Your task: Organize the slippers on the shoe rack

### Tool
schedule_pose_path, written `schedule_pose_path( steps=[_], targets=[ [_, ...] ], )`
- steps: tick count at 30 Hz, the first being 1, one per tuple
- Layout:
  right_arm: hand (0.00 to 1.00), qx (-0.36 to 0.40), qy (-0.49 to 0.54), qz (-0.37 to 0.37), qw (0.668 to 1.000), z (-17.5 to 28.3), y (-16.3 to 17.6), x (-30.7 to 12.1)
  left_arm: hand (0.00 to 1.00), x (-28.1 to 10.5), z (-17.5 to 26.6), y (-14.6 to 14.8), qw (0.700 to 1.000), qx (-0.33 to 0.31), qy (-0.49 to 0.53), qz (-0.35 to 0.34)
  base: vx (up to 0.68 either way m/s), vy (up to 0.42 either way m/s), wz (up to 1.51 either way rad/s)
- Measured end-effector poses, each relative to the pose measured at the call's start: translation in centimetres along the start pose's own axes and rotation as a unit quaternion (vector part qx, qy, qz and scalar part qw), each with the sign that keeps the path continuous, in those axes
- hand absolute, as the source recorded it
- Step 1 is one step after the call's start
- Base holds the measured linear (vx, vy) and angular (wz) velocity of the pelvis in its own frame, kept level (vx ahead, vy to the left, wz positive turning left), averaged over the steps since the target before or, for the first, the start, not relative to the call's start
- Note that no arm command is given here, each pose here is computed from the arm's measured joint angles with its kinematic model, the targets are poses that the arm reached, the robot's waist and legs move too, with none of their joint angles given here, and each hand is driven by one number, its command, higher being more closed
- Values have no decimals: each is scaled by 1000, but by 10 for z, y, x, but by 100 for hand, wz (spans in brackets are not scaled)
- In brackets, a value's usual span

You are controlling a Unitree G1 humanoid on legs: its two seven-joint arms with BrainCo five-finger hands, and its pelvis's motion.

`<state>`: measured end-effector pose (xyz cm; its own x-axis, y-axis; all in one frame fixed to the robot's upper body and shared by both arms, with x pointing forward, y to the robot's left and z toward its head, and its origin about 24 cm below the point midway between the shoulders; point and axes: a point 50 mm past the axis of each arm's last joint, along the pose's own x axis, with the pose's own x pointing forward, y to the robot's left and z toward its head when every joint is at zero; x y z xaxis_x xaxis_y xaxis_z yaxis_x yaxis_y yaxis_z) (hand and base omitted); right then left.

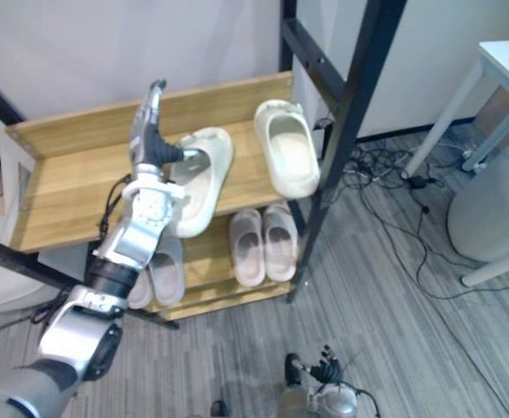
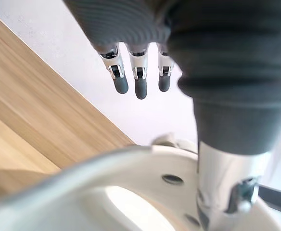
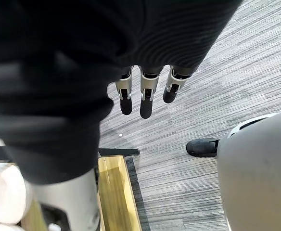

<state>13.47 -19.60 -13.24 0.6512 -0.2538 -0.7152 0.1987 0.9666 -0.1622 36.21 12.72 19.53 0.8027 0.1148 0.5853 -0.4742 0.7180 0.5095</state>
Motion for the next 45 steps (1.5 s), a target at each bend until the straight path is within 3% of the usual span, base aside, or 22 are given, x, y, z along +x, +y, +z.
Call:
schedule_pose_path(
  steps=[5, 13, 20, 24, 34, 45],
  targets=[
    [0, -5, 4, 2, 1000, -4, 1, -2, 0, -12, 8, 4, 999, -39, -8, 17, 0, 0, 0],
    [0, -8, 21, 0, 1000, -15, 0, -7, 0, -35, 2, 10, 982, -182, 39, 37, -12, -8, 3],
    [0, -11, 39, -1, 999, -23, -2, -9, 0, -73, -10, -4, 937, -330, 117, 6, -19, -13, 16],
    [0, -15, 48, 4, 999, -25, 1, -10, 0, -94, -20, -12, 916, -371, 149, -29, -33, -23, 8],
    [0, -25, 58, 12, 998, -25, 5, -7, 0, -121, -28, -38, 886, -406, 197, -107, 0, -22, 8],
    [0, -24, 66, 15, 997, -25, 10, -5, 0, -120, -12, -58, 882, -407, 169, -164, 21, -4, 3]
  ],
)
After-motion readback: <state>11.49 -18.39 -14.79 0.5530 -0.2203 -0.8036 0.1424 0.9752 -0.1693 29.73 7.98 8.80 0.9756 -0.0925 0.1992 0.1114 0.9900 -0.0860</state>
